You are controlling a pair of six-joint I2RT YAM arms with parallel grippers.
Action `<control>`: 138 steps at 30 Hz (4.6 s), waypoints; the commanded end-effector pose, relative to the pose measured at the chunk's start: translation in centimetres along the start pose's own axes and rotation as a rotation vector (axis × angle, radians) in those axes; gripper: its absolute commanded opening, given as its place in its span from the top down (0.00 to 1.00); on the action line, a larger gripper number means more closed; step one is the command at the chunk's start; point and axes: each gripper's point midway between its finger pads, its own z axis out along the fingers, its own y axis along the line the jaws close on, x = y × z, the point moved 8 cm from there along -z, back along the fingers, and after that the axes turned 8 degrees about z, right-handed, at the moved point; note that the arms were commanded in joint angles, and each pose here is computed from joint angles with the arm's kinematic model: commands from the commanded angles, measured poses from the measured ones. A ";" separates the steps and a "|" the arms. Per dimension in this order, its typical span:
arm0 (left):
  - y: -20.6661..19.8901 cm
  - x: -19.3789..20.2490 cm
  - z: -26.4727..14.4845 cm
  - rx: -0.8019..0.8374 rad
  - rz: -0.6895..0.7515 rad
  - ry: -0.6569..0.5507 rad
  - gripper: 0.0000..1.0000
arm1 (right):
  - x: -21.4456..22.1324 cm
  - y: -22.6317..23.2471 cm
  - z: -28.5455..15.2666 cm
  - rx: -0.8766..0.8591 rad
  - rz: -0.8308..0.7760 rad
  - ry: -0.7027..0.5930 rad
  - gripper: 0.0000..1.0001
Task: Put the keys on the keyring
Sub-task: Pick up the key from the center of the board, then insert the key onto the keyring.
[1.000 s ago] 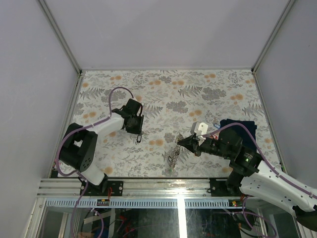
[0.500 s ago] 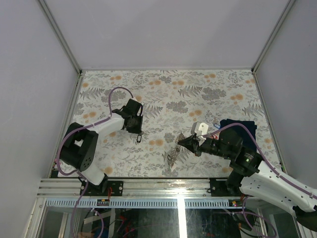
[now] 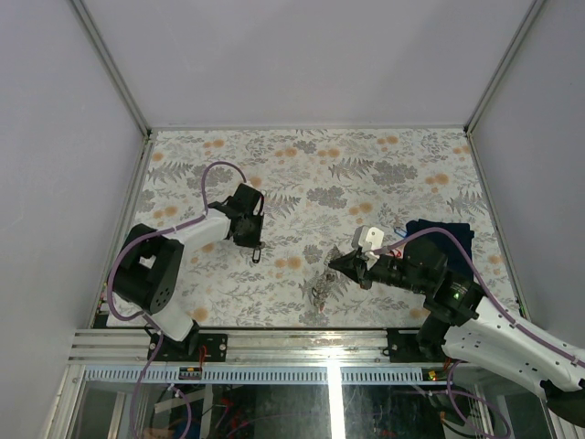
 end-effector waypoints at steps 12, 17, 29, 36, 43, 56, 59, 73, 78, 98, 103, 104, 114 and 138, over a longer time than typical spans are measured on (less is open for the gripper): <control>-1.1 -3.1 -6.2 0.073 0.089 -0.364 1.00 | -2.0 0.3 1.3 -0.016 0.096 0.036 1.00; -1.7 -4.2 -9.4 0.133 0.158 -0.515 1.00 | -3.1 0.2 2.1 -0.019 0.130 0.118 1.00; -5.1 -4.7 -17.0 0.469 0.574 -0.736 1.00 | -5.6 0.5 4.4 -0.132 0.091 0.039 1.00; -7.6 -4.2 -20.2 0.579 0.747 -0.813 1.00 | -6.9 0.7 4.6 -0.171 0.049 -0.031 1.00; -9.3 -5.1 -24.4 0.537 0.831 -0.935 1.00 | -7.5 1.6 3.5 -0.234 0.005 -0.132 1.00; -9.5 -5.2 -26.7 0.519 0.682 -1.039 1.00 | -10.0 -0.6 0.5 -0.452 0.025 -0.351 1.00; -9.7 -5.3 -27.2 0.536 0.671 -1.025 1.00 | -10.8 -0.2 -0.8 -0.396 -0.084 -0.470 1.00; -9.7 -4.8 -27.4 0.528 0.874 -1.209 1.00 | -11.6 -0.4 -3.0 -0.237 -0.554 -0.629 1.00; -10.1 -5.2 -27.5 0.527 1.006 -1.251 1.00 | -11.1 -0.5 -3.0 -0.229 -0.724 -0.673 1.00; -12.8 -4.1 -27.9 0.425 1.501 -1.547 1.00 | -10.6 -0.4 -2.4 -0.213 -1.047 -0.588 1.00; -14.3 -3.3 -28.2 0.452 1.579 -1.586 1.00 | -10.6 -0.4 -2.4 -0.216 -1.017 -0.575 1.00; -14.6 -3.1 -28.1 0.455 1.600 -1.587 1.00 | -10.5 -0.3 -2.4 -0.218 -1.011 -0.574 1.00; -15.1 -2.7 -27.4 0.405 1.680 -1.582 1.00 | -12.3 0.8 -3.1 -0.267 -0.565 -0.572 1.00; -13.4 -2.9 -26.8 0.365 1.579 -1.616 1.00 | -13.1 0.5 0.0 -0.359 0.146 -0.341 1.00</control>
